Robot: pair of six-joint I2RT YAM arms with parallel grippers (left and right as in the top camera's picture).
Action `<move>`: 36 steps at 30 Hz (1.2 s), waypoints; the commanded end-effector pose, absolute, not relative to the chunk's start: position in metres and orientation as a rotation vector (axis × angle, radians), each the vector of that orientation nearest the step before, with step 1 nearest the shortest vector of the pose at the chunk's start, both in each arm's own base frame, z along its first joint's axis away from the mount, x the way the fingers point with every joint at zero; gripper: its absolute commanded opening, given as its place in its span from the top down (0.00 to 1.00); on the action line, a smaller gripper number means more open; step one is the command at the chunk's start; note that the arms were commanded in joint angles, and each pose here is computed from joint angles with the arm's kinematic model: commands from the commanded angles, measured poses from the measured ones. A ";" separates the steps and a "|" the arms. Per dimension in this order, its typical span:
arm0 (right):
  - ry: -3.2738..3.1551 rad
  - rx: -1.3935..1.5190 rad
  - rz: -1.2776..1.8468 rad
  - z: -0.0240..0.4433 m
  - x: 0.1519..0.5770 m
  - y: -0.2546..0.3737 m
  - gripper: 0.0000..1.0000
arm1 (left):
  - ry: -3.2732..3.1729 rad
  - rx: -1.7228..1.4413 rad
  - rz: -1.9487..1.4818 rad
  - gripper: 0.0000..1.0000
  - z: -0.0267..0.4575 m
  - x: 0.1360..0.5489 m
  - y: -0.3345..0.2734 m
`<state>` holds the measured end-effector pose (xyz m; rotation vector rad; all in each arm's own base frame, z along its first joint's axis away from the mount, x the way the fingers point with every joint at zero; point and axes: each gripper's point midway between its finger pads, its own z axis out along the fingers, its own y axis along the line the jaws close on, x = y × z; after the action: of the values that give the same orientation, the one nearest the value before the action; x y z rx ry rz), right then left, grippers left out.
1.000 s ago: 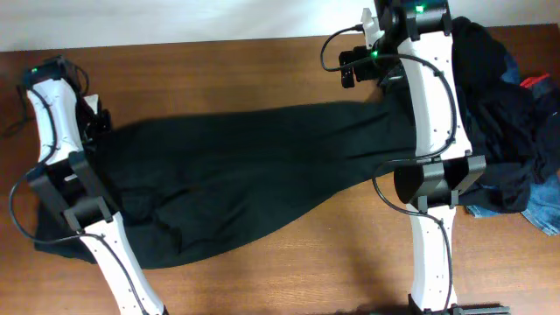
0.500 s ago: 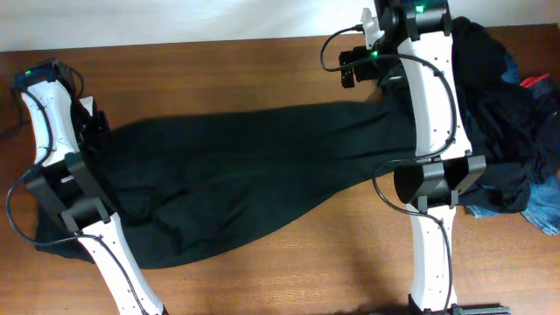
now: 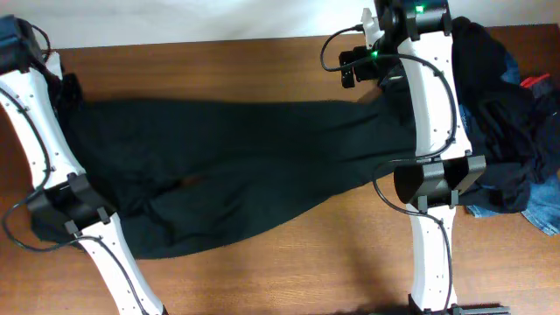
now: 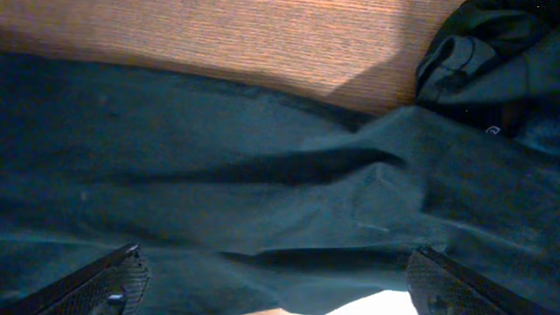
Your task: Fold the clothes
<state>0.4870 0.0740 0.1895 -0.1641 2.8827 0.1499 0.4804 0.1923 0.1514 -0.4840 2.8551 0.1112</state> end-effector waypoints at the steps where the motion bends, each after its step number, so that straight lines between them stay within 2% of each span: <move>1: 2.848 -0.177 0.133 0.204 0.485 0.073 0.01 | 2.727 -0.477 0.107 1.00 0.207 0.478 0.185; 8: 2.848 -0.177 0.133 0.204 0.485 0.073 0.01 | 2.617 -0.449 0.133 1.00 0.265 0.465 0.177; 13: 2.846 -0.200 0.129 0.204 0.485 0.073 0.01 | 2.591 -0.440 0.142 1.00 0.284 0.455 0.172; 20: 2.844 -0.222 0.125 0.204 0.485 0.072 0.01 | 2.729 -0.466 0.177 1.00 0.256 0.439 0.171; 24: 2.831 -0.228 0.110 0.209 0.485 0.068 0.05 | 2.778 -0.450 0.164 1.00 0.243 0.439 0.162; 36: 2.760 -0.176 0.071 0.243 0.480 0.042 0.06 | 2.692 -0.422 0.317 1.00 0.284 0.432 0.136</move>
<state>0.4847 0.0510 0.2167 -0.1841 2.8198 0.1038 0.4458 0.1374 0.2462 -0.3929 2.7833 0.2537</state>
